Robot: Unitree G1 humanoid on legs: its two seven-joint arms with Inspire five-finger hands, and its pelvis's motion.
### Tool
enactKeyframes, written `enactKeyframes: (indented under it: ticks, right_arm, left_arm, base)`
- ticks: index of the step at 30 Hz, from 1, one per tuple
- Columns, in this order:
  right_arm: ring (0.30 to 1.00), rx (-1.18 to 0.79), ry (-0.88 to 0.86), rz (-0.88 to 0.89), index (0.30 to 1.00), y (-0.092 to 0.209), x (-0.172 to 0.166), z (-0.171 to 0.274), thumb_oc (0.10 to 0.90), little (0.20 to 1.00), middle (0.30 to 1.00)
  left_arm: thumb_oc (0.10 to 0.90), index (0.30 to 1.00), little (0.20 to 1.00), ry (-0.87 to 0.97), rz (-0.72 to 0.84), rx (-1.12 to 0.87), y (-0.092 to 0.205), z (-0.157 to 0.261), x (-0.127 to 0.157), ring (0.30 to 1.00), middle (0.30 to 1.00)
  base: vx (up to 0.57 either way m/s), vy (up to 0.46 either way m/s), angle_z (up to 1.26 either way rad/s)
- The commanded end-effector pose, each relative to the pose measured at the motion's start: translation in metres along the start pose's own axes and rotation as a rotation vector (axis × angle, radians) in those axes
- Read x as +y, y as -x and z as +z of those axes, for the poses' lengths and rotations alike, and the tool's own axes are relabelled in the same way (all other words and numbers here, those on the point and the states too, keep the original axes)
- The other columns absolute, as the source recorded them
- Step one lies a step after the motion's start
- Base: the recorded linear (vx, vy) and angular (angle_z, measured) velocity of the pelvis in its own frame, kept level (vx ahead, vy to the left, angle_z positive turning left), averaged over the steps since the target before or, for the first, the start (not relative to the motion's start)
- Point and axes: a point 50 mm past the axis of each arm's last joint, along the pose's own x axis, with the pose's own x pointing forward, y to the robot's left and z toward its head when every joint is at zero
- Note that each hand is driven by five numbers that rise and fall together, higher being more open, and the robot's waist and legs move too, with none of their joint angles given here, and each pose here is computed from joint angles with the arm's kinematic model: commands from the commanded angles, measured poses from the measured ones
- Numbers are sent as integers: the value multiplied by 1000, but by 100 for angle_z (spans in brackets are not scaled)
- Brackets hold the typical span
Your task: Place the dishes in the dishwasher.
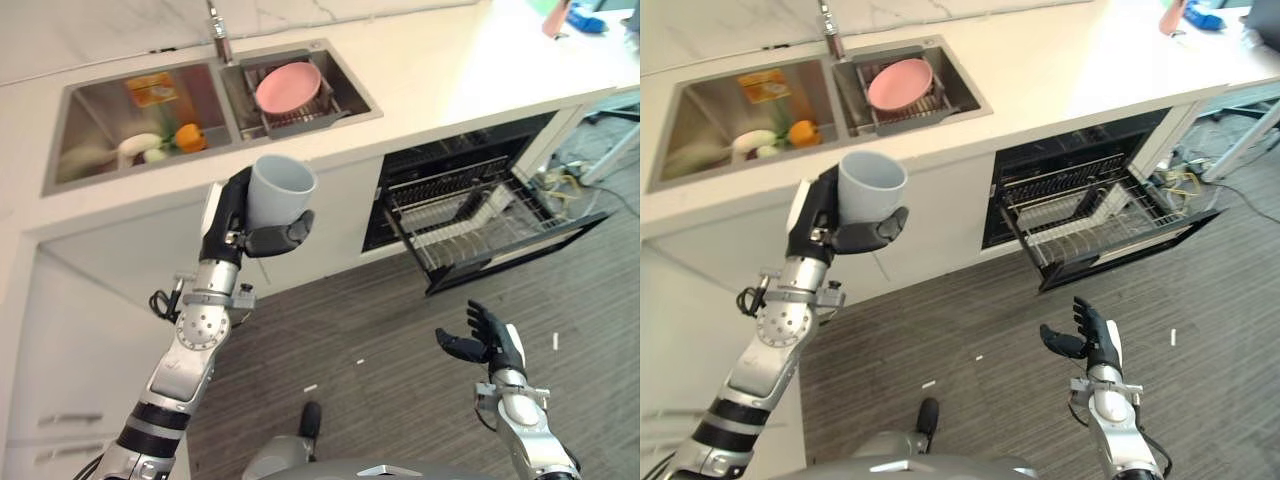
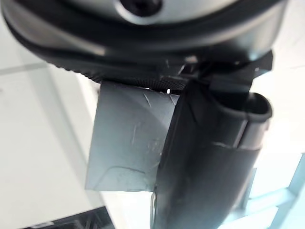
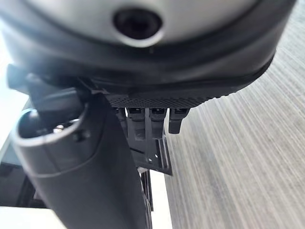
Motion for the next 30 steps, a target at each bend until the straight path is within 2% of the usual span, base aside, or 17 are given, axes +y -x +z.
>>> enactKeyframes:
  ticks: [1, 2, 6, 16, 18, 21, 26, 28, 30]
  right_arm:
    - [900, -471, 70, 53, 900, -7, 13, 101, 800, 900, 900]
    - [900, -527, 88, 61, 900, -5, 14, 113, 800, 900, 900]
    - [900, -682, 78, 90, 900, 9, 16, 144, 800, 900, 900]
    - [900, -797, 78, 87, 900, 22, 3, 166, 800, 900, 900]
    - [900, -809, -5, 89, 900, 25, 0, 169, 800, 900, 900]
    - [900, -811, -41, 93, 900, 26, -1, 170, 800, 900, 900]
    - [900, -867, -264, 151, 900, 32, 6, 185, 800, 900, 900]
    - [900, -937, -426, 229, 900, 41, 13, 203, 800, 900, 900]
    - [900, -965, -482, 258, 900, 45, 16, 210, 800, 900, 900]
  left_arm:
    - [400, 300, 300, -80, 70, -264, -1, 45, 22, 300, 300]
    - [400, 300, 300, -84, 78, -273, -1, 46, 23, 300, 300]
    - [400, 300, 300, -79, 92, -284, 1, 47, 24, 300, 300]
    - [400, 300, 300, -47, 126, -239, 13, 40, 25, 300, 300]
    - [400, 300, 300, -36, 124, -242, 13, 42, 23, 300, 300]
    - [400, 300, 300, -30, 120, -247, 12, 42, 22, 300, 300]
    - [400, 300, 300, -14, 94, -299, 2, 51, 15, 300, 300]
    - [400, 300, 300, -10, 85, -339, -7, 57, 5, 300, 300]
    - [400, 300, 300, -25, 77, -352, -12, 58, 0, 300, 300]
  base:
    - [470, 712, -28]
    - [569, 729, -62]
    - [200, 13, -227]
    - [113, -51, -2]
    - [7, -90, -21]
    - [-7, -43, 6]
    - [-18, -43, 9]
    - [-36, -17, 4]
    - [-5, -1, 2]
